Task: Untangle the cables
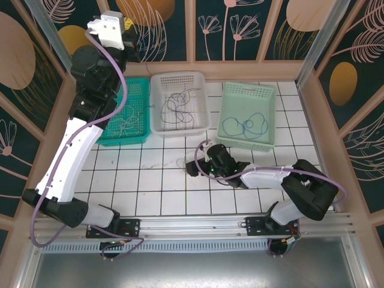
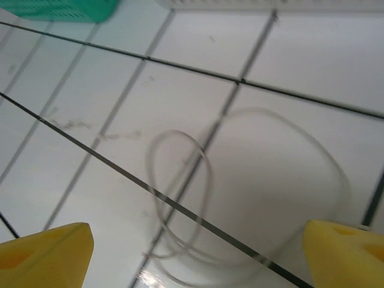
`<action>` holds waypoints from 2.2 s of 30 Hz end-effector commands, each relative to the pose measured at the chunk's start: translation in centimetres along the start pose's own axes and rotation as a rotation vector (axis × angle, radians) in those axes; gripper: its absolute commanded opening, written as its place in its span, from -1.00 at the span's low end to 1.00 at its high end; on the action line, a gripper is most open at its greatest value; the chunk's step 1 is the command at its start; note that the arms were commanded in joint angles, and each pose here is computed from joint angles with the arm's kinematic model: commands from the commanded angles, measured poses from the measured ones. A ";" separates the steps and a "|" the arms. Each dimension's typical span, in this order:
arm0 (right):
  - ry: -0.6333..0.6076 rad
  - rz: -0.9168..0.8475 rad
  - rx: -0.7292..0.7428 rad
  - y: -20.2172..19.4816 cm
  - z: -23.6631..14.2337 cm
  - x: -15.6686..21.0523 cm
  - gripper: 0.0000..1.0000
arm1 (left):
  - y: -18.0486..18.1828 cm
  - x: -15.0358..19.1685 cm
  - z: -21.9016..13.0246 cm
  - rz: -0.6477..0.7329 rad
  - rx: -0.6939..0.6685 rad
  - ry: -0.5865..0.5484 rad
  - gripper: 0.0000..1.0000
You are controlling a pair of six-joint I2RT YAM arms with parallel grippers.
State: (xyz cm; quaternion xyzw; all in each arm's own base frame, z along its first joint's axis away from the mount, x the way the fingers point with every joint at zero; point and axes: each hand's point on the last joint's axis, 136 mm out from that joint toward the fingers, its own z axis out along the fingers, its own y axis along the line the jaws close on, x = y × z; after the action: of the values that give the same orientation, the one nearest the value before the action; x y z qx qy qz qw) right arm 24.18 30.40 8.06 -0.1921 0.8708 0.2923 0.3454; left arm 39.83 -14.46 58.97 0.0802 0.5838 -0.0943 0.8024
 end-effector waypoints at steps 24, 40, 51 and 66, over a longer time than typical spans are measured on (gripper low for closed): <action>-0.557 -0.138 -0.123 6.9 10.0 -24.5 0.97 | -1.1 -4.3 -1.7 -0.087 0.096 -0.115 -0.85; -0.630 0.014 -0.464 12.6 12.8 -29.3 -0.97 | -0.5 -4.7 -3.1 -0.101 0.076 -0.129 -0.83; -0.549 0.335 -1.026 18.1 10.1 -29.3 -1.00 | -0.6 -2.6 -2.9 -0.104 0.069 -0.094 -0.81; -0.610 0.251 -0.791 13.6 8.2 -31.7 -1.00 | -0.5 -2.5 -3.6 -0.096 0.069 -0.103 -0.81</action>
State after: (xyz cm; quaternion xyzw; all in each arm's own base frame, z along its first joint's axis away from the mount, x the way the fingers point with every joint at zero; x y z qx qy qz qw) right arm 42.48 53.48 24.05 -0.0822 0.5886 0.7087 0.3801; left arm 37.16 -14.83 58.36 0.0873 0.5706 -0.1519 0.8023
